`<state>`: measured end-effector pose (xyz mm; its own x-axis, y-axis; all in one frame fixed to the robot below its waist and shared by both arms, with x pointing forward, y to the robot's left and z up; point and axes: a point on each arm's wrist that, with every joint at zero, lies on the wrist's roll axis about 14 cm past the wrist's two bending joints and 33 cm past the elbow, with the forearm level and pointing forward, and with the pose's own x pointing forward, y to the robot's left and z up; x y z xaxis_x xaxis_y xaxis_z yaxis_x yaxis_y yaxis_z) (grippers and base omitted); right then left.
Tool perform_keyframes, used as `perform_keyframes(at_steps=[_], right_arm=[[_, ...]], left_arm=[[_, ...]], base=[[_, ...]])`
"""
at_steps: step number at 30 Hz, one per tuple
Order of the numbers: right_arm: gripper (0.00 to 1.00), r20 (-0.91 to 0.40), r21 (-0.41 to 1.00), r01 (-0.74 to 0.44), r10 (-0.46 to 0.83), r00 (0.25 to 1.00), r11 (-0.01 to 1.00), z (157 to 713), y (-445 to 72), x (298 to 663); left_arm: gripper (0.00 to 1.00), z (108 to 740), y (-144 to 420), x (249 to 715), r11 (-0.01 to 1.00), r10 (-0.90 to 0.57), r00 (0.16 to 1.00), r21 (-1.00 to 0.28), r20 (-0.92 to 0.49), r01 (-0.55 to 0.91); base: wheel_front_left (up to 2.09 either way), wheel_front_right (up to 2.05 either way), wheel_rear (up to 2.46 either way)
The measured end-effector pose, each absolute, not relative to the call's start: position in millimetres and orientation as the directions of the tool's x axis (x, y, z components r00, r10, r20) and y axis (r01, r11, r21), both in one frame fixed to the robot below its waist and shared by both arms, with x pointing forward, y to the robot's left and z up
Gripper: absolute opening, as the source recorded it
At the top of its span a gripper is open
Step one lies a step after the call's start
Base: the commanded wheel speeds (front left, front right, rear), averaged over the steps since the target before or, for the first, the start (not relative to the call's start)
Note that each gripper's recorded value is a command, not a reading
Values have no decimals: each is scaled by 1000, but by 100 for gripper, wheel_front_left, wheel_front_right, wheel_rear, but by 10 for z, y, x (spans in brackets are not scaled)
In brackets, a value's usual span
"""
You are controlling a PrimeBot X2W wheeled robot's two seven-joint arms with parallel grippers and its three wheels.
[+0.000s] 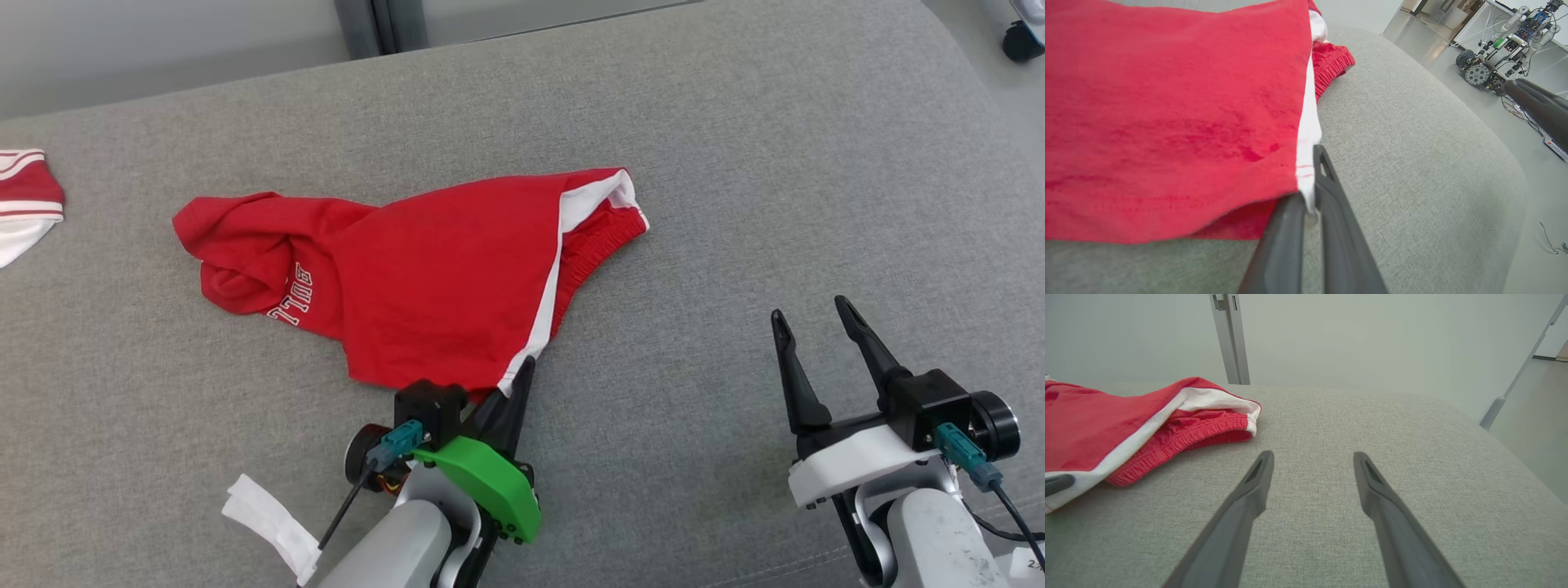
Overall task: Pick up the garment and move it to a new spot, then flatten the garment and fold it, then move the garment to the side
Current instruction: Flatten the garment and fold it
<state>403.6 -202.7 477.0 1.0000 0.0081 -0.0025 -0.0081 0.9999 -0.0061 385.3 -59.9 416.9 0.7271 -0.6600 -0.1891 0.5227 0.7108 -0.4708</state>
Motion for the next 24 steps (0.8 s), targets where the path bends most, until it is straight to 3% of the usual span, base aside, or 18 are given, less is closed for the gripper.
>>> perform_keyframes(at_steps=[8, 15, 24], right_arm=[[100, 22, 14, -10, 10, 1000, 1000, 4846, -2011, 4076], [100, 57, 53, -69, 66, 996, 996, 4968, -1803, 4334], [100, -68, 125, -184, 193, 979, 975, 4621, -1332, 4499]], left_arm=[[0, 4393, -240, 4082, 786, -545, 829, -422, -126, 452], [0, 4641, 340, 4293, 868, -380, 924, -363, -47, 338], [0, 4861, 950, 4407, 929, -232, 972, -291, 26, 229]], base=[[0, 0, 0], [0, 0, 0], [0, 0, 0]])
